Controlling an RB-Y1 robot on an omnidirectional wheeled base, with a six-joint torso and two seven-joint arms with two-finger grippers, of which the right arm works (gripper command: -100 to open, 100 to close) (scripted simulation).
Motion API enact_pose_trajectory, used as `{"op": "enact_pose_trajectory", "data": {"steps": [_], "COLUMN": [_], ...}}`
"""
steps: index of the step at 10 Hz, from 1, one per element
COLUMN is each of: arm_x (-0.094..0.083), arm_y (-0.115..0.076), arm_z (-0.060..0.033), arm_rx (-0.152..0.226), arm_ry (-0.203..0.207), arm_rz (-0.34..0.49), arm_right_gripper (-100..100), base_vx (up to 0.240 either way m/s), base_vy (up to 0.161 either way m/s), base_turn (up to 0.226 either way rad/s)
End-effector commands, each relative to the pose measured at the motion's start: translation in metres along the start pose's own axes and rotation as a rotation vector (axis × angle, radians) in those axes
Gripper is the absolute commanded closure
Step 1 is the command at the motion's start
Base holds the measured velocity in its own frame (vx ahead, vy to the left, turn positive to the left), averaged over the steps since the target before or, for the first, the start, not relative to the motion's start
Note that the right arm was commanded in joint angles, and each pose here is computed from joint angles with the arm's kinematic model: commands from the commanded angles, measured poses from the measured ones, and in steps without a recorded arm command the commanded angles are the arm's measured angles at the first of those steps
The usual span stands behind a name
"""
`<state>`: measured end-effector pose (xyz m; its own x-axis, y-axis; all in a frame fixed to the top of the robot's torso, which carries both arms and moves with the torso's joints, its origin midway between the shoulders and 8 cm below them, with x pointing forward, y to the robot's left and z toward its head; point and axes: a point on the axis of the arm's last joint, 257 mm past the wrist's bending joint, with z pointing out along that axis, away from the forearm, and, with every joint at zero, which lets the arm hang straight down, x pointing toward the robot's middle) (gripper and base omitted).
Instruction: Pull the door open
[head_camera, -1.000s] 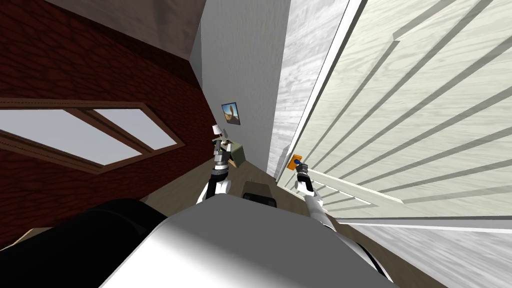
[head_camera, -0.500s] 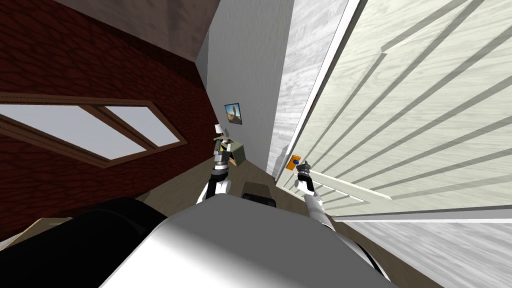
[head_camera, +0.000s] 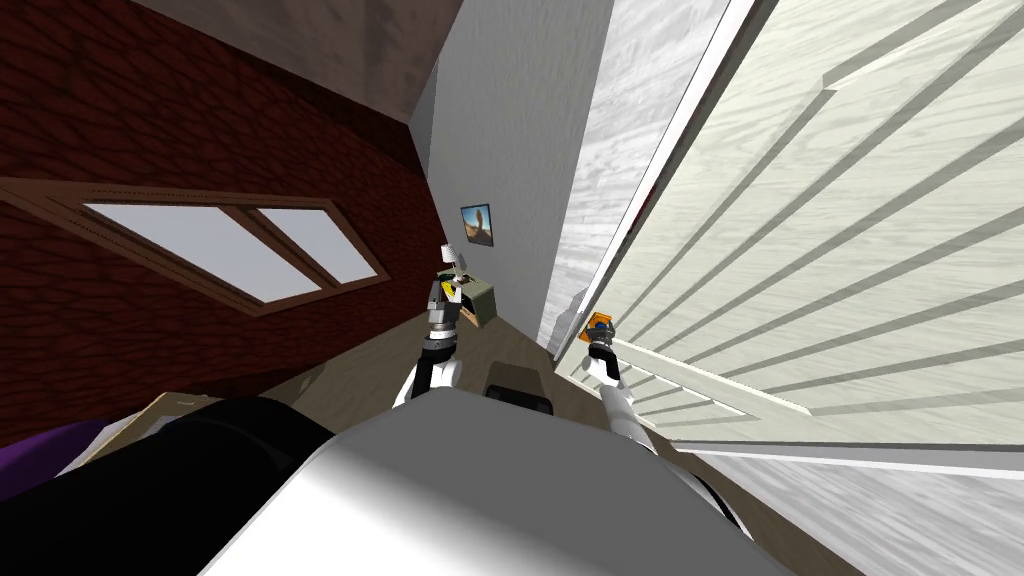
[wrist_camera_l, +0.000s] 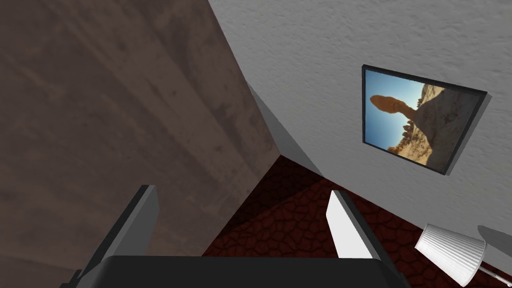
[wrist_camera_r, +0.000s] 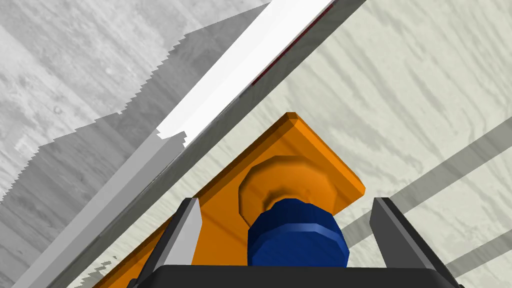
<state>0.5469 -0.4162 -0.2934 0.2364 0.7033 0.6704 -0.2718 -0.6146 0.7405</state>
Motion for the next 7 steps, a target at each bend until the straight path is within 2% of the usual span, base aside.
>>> {"op": "enact_pose_trajectory", "data": {"steps": [1,7], "arm_x": [0.0041,0.0137], "arm_y": [-0.0023,-0.0108], "arm_z": [0.0007,-0.0003], "arm_rx": [-0.007,-0.039], "arm_ry": [-0.008,-0.044], "arm_rz": [0.096,0.443], "arm_right_gripper": [-100,-100], "base_vx": [-0.081,-0.099], "base_vy": [0.007,-0.027], "base_turn": [0.037,0.052]}}
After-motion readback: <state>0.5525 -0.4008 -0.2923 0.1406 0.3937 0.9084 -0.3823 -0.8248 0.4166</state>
